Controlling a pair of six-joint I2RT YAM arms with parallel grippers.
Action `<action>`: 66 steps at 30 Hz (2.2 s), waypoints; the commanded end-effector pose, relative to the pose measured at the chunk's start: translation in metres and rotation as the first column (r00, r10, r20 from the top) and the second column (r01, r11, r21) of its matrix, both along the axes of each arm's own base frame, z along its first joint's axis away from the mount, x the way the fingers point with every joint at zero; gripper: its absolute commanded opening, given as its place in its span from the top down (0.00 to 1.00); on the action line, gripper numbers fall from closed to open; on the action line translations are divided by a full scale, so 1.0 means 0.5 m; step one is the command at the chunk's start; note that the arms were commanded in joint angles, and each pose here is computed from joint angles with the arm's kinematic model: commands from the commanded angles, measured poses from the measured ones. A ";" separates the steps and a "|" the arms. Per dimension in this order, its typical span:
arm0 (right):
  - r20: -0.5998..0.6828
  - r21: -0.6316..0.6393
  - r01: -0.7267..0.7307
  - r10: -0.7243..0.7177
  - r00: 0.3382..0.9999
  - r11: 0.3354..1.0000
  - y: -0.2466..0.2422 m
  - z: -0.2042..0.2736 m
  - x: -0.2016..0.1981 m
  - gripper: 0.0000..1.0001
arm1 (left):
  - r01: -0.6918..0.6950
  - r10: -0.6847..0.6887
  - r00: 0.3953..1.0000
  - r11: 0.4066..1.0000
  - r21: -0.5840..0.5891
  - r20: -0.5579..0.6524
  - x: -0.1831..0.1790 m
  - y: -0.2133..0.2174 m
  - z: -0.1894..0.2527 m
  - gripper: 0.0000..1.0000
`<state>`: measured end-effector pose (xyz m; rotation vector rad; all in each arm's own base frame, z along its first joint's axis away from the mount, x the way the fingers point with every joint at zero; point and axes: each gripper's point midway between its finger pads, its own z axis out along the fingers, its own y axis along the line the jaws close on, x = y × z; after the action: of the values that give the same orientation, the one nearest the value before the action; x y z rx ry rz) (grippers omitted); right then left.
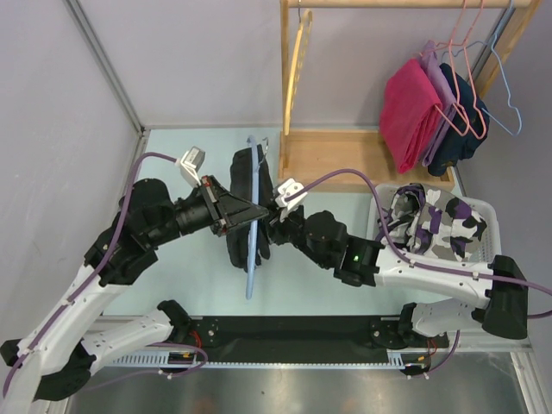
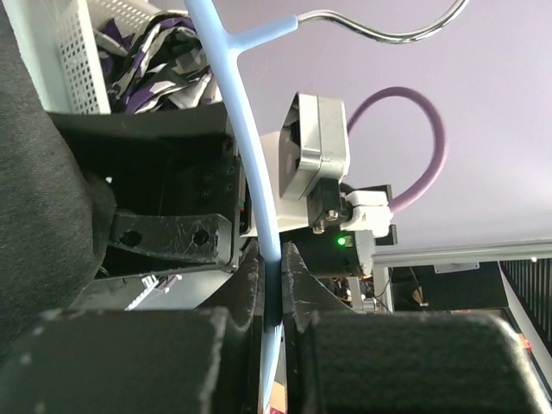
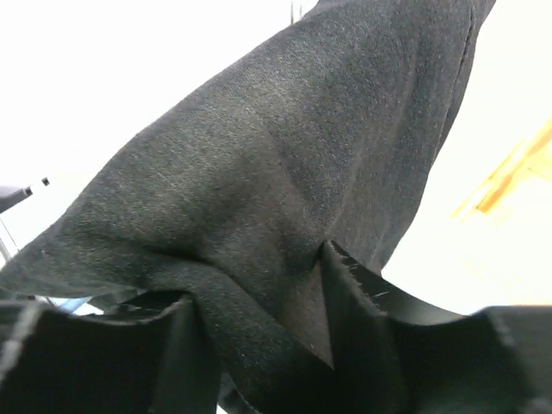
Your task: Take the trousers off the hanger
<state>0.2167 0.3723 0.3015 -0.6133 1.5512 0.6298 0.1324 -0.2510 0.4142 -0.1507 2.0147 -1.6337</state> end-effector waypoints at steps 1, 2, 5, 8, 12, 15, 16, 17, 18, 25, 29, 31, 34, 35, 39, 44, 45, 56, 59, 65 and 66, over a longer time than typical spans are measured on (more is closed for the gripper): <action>0.050 0.167 0.123 -0.133 0.990 0.978 -0.025 0.071 0.037 0.62 | 0.086 -0.055 0.982 0.983 -0.164 0.182 -0.059 0.025 0.122 1.00; 0.049 0.171 0.127 -0.137 0.989 0.977 -0.026 0.069 0.035 0.67 | 0.082 -0.052 0.982 0.983 -0.163 0.182 -0.059 0.026 0.119 1.00; 0.040 0.202 0.135 -0.146 0.988 0.970 -0.027 0.077 0.036 0.85 | 0.063 -0.032 0.983 0.984 -0.165 0.183 -0.057 0.032 0.116 1.00; 0.028 0.231 0.142 -0.152 0.988 0.963 -0.029 0.088 0.031 1.00 | 0.018 0.011 0.984 0.987 -0.163 0.179 -0.048 0.043 0.107 1.00; 0.027 0.268 0.135 -0.148 0.989 0.954 -0.031 0.109 0.007 1.00 | -0.062 0.086 0.983 0.987 -0.148 0.163 -0.032 0.062 0.082 1.00; 0.032 0.298 0.124 -0.140 0.990 0.946 -0.038 0.133 -0.016 1.00 | -0.123 0.142 0.978 0.984 -0.128 0.152 -0.016 0.074 0.061 1.00; 0.034 0.308 0.112 -0.129 0.991 0.945 -0.035 0.138 -0.030 1.00 | -0.143 0.161 0.975 0.982 -0.123 0.155 -0.010 0.078 0.057 1.00; 0.035 0.322 0.120 -0.138 0.990 0.939 -0.045 0.150 -0.033 1.00 | -0.155 0.173 0.973 0.981 -0.120 0.152 -0.007 0.080 0.053 1.00; 0.039 0.326 0.115 -0.135 0.990 0.938 -0.047 0.157 -0.040 1.00 | -0.160 0.177 0.973 0.980 -0.115 0.151 -0.006 0.081 0.047 1.00; 0.047 0.381 0.132 -0.161 0.986 0.915 -0.085 0.207 -0.065 1.00 | -0.231 0.240 0.965 0.969 -0.090 0.104 0.016 0.091 -0.006 1.00; 0.074 0.389 0.132 -0.174 0.982 0.912 -0.098 0.233 -0.078 1.00 | -0.274 0.280 0.956 0.959 -0.074 0.085 0.030 0.099 -0.031 1.00; 0.086 0.383 0.136 -0.182 0.979 0.913 -0.101 0.242 -0.081 1.00 | -0.286 0.292 0.953 0.955 -0.074 0.079 0.030 0.104 -0.037 1.00; 0.108 0.399 0.130 -0.187 0.976 0.908 -0.105 0.261 -0.094 1.00 | -0.302 0.306 0.950 0.951 -0.063 0.064 0.035 0.106 -0.055 1.00; 0.116 0.413 0.118 -0.180 0.977 0.903 -0.104 0.272 -0.099 1.00 | -0.302 0.305 0.951 0.952 -0.053 0.056 0.037 0.103 -0.065 1.00; 0.144 0.400 0.093 -0.163 0.976 0.912 -0.092 0.291 -0.109 1.00 | -0.286 0.287 0.957 0.958 -0.028 0.031 0.040 0.092 -0.090 1.00; 0.199 0.310 0.125 -0.193 0.961 0.943 -0.086 0.291 -0.105 1.00 | -0.295 0.296 0.954 0.955 -0.011 0.049 0.042 0.096 -0.100 1.00; 0.203 0.310 0.130 -0.199 0.959 0.942 -0.088 0.298 -0.109 1.00 | -0.305 0.305 0.951 0.952 -0.007 0.051 0.045 0.099 -0.103 1.00; 0.295 0.350 0.045 -0.156 0.943 0.936 -0.086 0.386 -0.148 1.00 | -0.379 0.374 0.925 0.921 0.093 0.062 0.063 0.126 -0.170 1.00; 0.309 0.382 0.012 -0.141 0.940 0.924 -0.095 0.413 -0.167 1.00 | -0.395 0.389 0.919 0.912 0.112 0.070 0.066 0.133 -0.184 1.00; 0.330 0.402 0.011 -0.156 0.931 0.915 -0.116 0.452 -0.191 1.00 | -0.415 0.409 0.910 0.897 0.151 0.075 0.066 0.148 -0.213 1.00; 0.329 0.413 0.011 -0.161 0.931 0.911 -0.121 0.458 -0.195 1.00 | -0.420 0.414 0.908 0.894 0.157 0.074 0.066 0.150 -0.220 1.00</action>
<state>0.1392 0.3618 0.3903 -0.6910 1.2598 0.4015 0.1359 -0.2033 0.3591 -0.3551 1.8494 -1.5155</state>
